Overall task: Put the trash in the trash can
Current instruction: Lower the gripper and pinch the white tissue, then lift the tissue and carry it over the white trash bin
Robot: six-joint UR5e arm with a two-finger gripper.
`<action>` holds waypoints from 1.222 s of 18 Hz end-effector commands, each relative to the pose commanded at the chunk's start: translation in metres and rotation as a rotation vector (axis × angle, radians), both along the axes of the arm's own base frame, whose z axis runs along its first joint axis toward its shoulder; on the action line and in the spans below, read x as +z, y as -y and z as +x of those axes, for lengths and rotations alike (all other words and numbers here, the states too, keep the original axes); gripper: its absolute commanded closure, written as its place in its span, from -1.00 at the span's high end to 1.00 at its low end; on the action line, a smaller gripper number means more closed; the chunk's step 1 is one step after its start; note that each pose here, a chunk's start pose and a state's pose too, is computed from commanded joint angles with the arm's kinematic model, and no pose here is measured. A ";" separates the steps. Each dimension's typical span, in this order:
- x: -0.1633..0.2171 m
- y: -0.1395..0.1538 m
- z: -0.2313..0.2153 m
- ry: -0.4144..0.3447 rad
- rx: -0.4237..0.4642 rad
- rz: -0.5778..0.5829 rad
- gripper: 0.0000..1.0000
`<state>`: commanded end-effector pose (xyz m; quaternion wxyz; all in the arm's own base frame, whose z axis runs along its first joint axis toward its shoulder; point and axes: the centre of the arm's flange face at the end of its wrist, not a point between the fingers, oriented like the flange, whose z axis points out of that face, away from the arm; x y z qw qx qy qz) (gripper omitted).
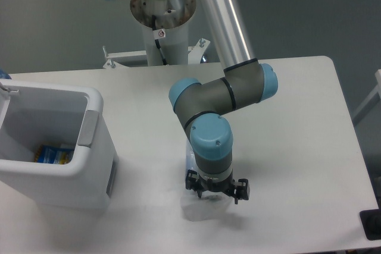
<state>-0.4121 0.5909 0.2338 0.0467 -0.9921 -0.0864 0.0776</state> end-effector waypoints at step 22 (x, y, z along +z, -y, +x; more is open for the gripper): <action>0.040 0.005 -0.005 0.066 -0.004 0.119 -1.00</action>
